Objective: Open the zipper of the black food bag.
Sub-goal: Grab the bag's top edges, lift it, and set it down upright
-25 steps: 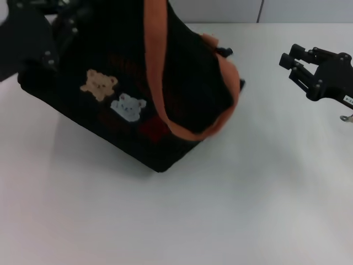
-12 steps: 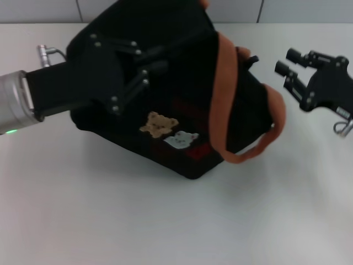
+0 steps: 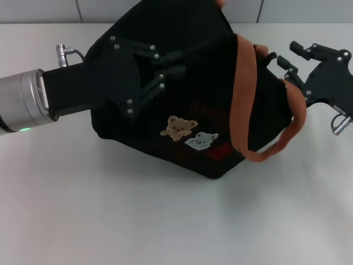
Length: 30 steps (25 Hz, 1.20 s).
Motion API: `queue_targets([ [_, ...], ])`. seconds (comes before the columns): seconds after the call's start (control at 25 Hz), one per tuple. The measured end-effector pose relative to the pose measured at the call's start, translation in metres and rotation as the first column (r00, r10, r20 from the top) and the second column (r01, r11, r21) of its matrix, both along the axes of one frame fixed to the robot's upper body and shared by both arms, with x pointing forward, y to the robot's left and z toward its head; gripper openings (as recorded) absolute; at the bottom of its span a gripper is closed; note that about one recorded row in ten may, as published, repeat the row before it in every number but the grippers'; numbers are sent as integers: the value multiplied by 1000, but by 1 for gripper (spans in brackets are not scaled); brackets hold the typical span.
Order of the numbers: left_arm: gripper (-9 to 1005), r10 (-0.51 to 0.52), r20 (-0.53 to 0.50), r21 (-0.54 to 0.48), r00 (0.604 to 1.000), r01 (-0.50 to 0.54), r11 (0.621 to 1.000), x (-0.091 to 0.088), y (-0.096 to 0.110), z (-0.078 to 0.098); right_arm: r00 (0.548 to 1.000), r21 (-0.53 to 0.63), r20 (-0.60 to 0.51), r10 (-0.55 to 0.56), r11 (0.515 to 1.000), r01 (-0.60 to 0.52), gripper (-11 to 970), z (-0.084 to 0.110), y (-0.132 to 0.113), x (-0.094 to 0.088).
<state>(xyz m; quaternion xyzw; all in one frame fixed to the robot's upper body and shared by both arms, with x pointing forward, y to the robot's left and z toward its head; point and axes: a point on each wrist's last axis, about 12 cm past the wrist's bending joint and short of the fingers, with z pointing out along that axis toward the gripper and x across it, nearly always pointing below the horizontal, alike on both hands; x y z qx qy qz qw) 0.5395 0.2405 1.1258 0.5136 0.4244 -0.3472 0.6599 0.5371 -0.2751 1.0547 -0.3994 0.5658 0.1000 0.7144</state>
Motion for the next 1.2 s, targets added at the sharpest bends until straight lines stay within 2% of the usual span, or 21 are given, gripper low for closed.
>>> queue_targets([
  [0.36, 93, 16, -8, -5, 1000, -16, 1000, 0, 3, 0, 996, -77, 83, 21, 997, -15, 276, -10, 12, -12],
  [0.68, 93, 21, -1, -8, 1000, -21, 1000, 4, 1, 3, 991, -135, 91, 95, 987, -82, 277, -16, 21, -20],
  [1.2, 93, 55, 5, -30, 998, -55, 998, 9, 2, 6, 988, -176, 103, 111, 980, -92, 277, -29, 24, -39],
])
